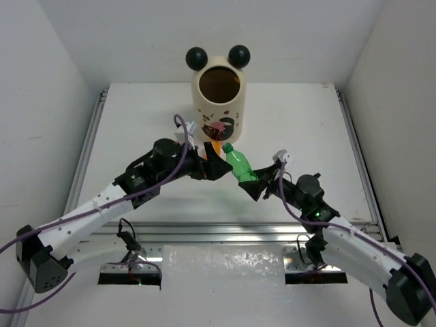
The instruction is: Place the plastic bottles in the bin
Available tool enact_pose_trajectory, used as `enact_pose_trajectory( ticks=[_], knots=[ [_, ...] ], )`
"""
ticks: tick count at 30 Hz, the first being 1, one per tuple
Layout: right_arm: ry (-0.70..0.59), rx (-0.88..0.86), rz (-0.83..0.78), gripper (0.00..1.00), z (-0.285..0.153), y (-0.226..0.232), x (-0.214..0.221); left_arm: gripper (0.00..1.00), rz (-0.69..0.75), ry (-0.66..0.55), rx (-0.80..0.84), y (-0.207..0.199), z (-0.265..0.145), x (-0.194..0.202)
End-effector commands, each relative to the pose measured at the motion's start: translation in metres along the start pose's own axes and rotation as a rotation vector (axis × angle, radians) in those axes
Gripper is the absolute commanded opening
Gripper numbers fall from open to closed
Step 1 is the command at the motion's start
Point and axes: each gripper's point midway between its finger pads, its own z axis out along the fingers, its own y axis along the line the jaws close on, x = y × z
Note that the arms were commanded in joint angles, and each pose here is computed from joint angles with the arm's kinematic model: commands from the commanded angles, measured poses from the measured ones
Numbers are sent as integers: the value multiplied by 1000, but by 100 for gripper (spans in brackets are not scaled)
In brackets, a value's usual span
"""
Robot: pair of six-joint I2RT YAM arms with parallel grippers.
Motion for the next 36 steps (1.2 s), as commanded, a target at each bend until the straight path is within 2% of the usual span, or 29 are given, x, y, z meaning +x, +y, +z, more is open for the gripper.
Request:
enact_pose_trajectory(
  ticks=[1,8,9,10,12,13,15,16,18,19,20,21,22,23,24,25,26,30,32,33,34,36],
  knots=[
    [-158,-221,-85,22,-9,47,-52,100,-15,-6,221,-51,1,-9],
    [-193,-392,-72,23,-22,87,-75,100,-4,19,258,-67,10,-1],
    [-198,-408,-69,24,-24,89,-76,95,-6,30,253,-65,14,2],
    [-208,-435,-59,24,-25,95,-79,87,1,40,268,-69,14,2],
    [-219,-433,-46,27,-25,95,-84,25,10,44,313,-79,17,1],
    [-222,-416,-38,32,-24,93,-86,2,15,48,332,-84,16,-1],
    [-235,-322,6,82,-20,78,-90,0,22,64,348,-89,13,2],
    [-240,-275,20,98,-19,71,-92,0,26,38,333,-89,13,-5],
    [-213,-107,49,99,-15,43,-88,0,40,18,245,-77,9,-12],
    [-214,-32,62,99,-17,32,-93,0,48,-94,155,-74,6,-45],
    [-229,159,100,99,-19,-1,-93,0,57,-96,45,-56,4,-48],
    [-141,301,165,99,-26,-25,-68,0,81,-183,-9,-60,-6,-79],
    [-119,416,199,99,-34,-42,-59,0,80,-300,-157,-40,-14,-107],
    [-120,511,231,99,-43,-56,-57,0,111,-320,-251,-26,-16,-115],
    [-77,657,272,99,-60,-76,-37,0,115,-392,-282,-31,-26,-140],
    [-60,697,281,99,-65,-82,-27,0,116,-460,-365,-21,-33,-157],
    [-58,707,284,99,-68,-84,-22,0,122,-479,-410,-15,-29,-164],
    [-26,704,285,99,-68,-86,-3,0,141,-599,-492,-6,-28,-216],
    [5,709,280,99,-68,-87,4,0,165,-580,-545,12,-4,-227],
    [10,712,282,99,-68,-87,5,0,164,-603,-534,7,-3,-242],
    [15,710,279,99,-67,-87,6,0,180,-594,-549,13,15,-245],
    [21,705,274,99,-66,-87,7,4,207,-616,-551,16,24,-263]
  ],
)
